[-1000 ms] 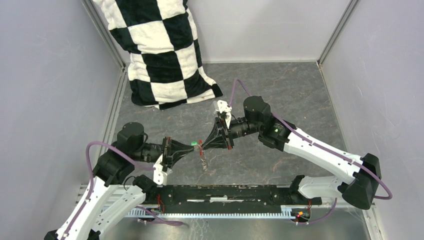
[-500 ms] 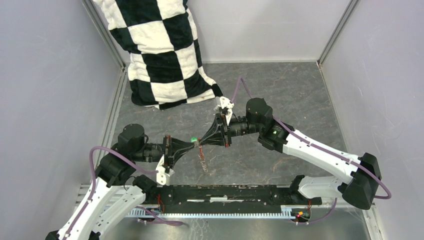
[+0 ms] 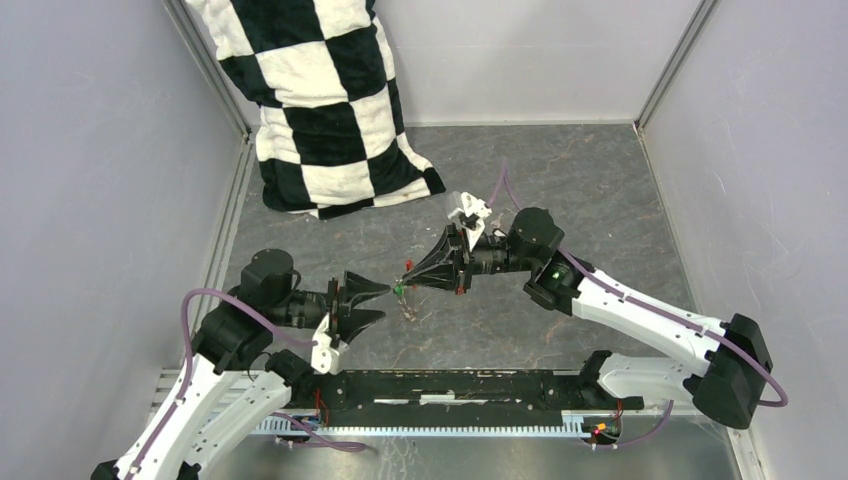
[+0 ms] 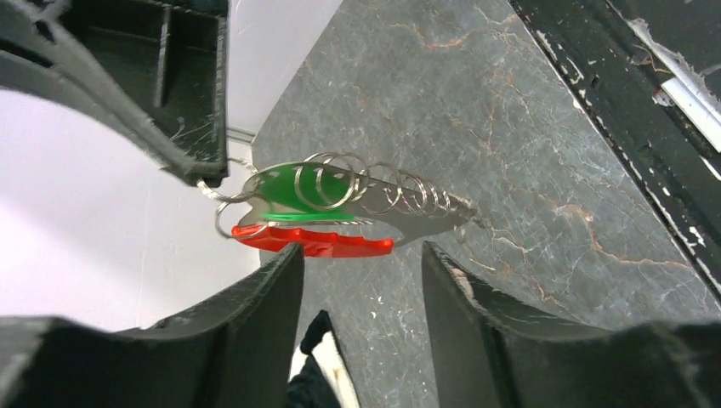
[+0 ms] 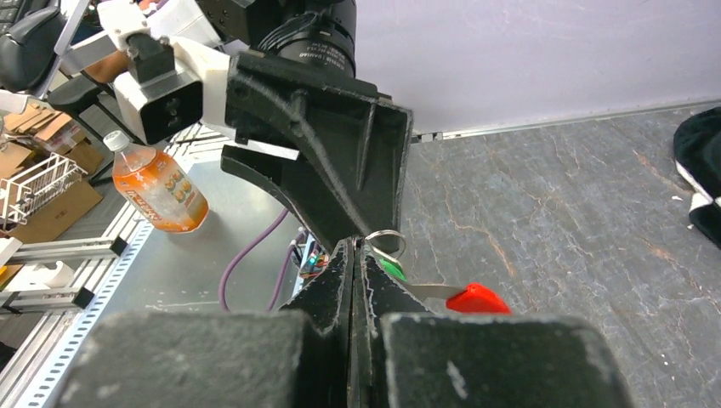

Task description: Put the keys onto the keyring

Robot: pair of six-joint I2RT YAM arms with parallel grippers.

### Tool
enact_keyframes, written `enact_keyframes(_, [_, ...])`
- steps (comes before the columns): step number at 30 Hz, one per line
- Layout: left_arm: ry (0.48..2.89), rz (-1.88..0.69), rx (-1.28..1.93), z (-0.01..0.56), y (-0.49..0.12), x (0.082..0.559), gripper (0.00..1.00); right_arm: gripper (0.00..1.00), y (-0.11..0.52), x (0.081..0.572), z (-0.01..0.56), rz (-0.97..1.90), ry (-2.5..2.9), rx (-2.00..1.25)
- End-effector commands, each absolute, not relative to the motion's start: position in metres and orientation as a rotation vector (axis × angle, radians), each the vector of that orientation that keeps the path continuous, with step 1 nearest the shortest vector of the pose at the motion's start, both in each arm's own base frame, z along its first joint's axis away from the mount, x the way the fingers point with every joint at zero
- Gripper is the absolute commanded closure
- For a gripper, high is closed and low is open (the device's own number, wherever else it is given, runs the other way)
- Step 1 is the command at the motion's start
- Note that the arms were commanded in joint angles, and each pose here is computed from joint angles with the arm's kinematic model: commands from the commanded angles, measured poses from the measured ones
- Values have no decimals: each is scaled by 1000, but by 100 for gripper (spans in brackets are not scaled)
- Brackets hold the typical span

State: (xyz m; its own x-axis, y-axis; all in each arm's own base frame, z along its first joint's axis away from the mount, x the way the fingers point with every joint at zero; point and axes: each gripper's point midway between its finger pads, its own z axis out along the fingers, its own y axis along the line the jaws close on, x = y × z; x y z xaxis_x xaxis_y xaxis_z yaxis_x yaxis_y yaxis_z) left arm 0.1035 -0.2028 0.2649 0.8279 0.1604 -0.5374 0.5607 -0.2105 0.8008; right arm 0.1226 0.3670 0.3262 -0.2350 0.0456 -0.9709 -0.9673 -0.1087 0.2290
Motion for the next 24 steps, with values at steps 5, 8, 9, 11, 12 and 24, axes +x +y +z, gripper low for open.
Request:
enact_keyframes(5, [737, -496, 1509, 339, -208, 118, 12, 100, 355, 113, 355, 1506, 1089, -1064])
enact_keyframes(8, [767, -626, 1457, 358, -215, 111, 12, 100, 355, 115, 351, 1482, 1091, -1075])
enact_keyframes(9, [781, -687, 1452, 361, -219, 108, 14, 100, 356, 116, 350, 1474, 1092, -1078])
enact_keyframes(11, [808, -816, 1469, 360, -226, 102, 21, 100, 357, 118, 348, 1464, 1096, -1083])
enact_keyframes(12, [809, -878, 1489, 359, -229, 96, 26, 100, 357, 118, 348, 1465, 1096, -1084])
enact_keyframes(24, [966, -1029, 1515, 333, -237, 101, 59, 100, 358, 120, 353, 1445, 1081, -1091])
